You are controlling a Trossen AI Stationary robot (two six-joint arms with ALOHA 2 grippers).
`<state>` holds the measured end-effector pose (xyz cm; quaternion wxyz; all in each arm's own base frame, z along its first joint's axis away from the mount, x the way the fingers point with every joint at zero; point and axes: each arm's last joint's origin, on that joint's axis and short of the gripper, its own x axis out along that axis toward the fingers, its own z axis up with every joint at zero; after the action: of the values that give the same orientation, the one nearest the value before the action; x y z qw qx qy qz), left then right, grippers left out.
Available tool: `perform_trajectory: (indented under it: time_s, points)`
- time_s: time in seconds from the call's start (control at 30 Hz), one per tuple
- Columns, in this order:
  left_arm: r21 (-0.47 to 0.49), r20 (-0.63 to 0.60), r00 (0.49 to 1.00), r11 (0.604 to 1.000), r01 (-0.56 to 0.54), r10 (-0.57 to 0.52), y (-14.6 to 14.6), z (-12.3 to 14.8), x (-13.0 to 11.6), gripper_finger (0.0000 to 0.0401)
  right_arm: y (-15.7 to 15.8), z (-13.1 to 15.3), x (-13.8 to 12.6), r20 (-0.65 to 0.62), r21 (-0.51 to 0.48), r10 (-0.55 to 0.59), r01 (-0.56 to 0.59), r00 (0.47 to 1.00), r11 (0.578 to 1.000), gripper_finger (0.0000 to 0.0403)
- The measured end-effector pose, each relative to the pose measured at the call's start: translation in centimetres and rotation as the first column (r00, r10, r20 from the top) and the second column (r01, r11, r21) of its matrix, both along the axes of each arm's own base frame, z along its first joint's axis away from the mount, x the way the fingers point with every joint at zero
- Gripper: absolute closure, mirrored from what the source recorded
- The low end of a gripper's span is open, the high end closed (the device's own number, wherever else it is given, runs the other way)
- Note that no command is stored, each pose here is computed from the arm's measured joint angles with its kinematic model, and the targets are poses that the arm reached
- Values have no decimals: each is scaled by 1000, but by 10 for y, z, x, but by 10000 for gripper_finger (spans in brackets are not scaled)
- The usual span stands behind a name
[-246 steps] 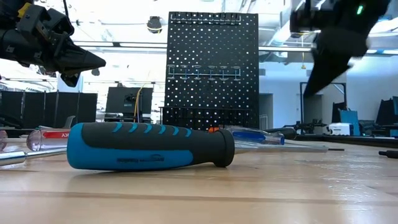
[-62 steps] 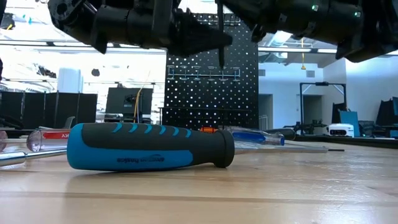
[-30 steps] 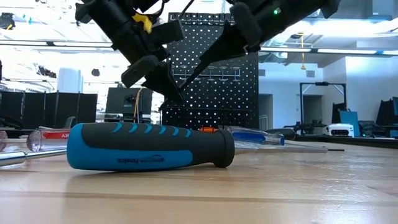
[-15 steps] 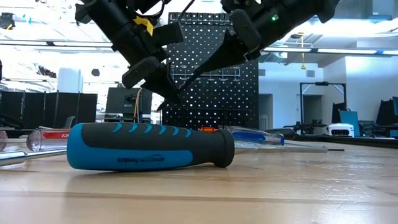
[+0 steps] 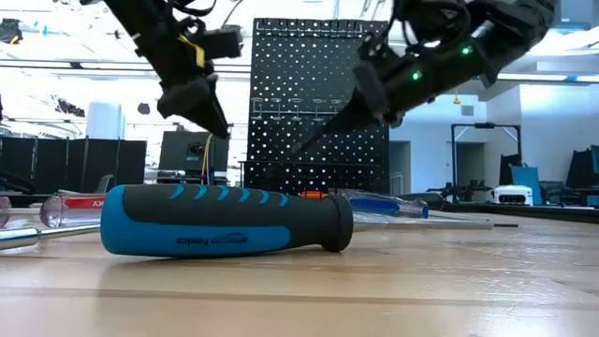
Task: Hang tools onto peg board
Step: Put the bottom black pen into the wire basket on the pegboard
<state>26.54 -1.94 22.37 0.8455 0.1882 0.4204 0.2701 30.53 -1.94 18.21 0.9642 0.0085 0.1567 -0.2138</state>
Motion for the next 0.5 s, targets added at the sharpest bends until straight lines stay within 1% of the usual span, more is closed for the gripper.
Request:
perform_trajectory:
  time_s: [0.1, 0.17, 0.3, 0.37, 0.43, 0.5]
  points:
    - [-13, 60, 998, 1000, -2, 3, 1, 7, -12, 274, -23, 7, -13, 88, 16, -20, 19, 996, 1000, 385]
    - [-19, 104, 995, 1000, 2, 0, 1, 10, -19, 274, -41, 8, -18, 124, 31, -11, 7, 992, 1000, 385]
    - [-30, 169, 986, 1000, 7, -2, 2, 13, -27, 274, -78, -2, -21, 164, 104, 4, -22, 986, 994, 385]
    - [-31, 176, 984, 999, 7, -1, 2, 13, -29, 274, -92, -10, -23, 166, 119, 4, -24, 986, 993, 385]
    - [-32, 178, 984, 999, 8, -2, 2, 12, -30, 274, -103, -10, -24, 208, 109, -3, -20, 978, 994, 385]
    - [-33, 185, 983, 999, 8, -2, 2, 11, -29, 274, -114, -9, -26, 237, 121, -3, -26, 972, 992, 385]
